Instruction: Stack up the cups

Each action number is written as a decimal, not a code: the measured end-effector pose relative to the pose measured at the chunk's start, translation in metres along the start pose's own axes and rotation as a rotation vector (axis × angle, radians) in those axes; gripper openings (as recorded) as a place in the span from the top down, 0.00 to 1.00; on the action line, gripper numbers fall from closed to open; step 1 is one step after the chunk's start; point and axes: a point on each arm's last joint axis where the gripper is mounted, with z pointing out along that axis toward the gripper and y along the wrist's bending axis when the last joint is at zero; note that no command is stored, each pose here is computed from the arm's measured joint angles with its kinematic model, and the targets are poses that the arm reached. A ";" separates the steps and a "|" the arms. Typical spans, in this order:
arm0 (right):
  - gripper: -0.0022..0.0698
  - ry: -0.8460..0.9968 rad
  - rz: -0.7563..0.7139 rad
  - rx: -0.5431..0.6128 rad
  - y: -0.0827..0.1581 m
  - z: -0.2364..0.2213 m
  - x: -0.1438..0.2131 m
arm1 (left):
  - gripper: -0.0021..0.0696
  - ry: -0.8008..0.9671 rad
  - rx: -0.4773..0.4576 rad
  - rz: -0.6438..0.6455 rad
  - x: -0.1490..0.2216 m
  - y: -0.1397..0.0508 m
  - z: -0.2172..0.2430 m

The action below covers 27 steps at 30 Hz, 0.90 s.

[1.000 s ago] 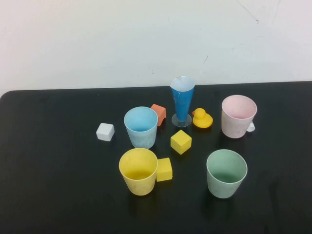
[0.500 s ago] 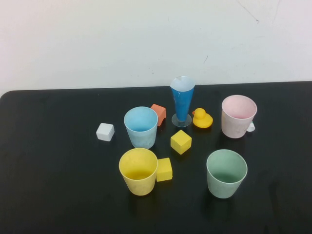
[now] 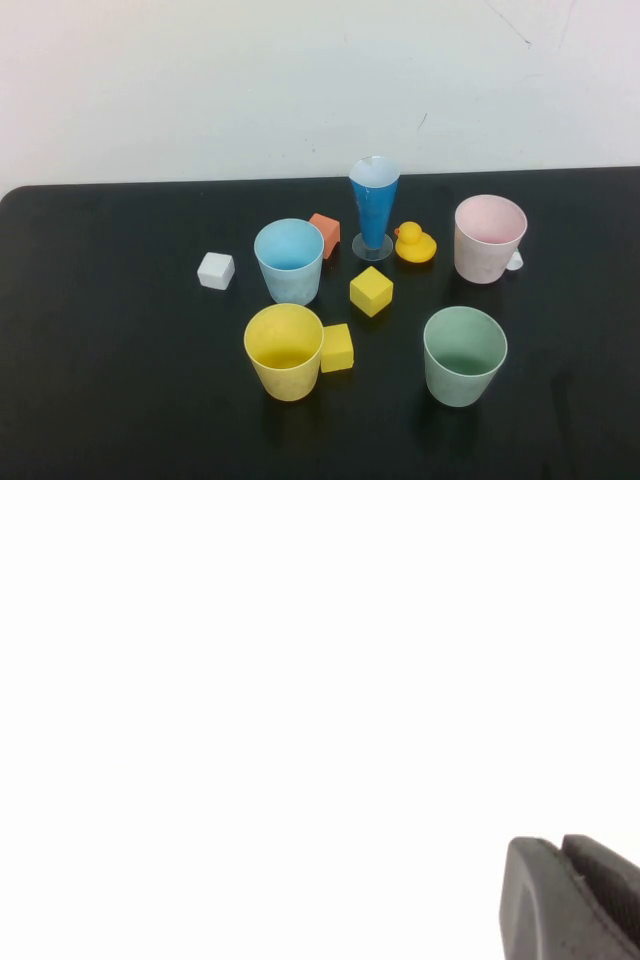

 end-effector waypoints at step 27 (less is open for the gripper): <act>0.87 0.185 -0.179 -0.054 -0.022 -0.001 -0.097 | 0.97 0.121 -0.013 -0.128 -0.079 -0.010 0.012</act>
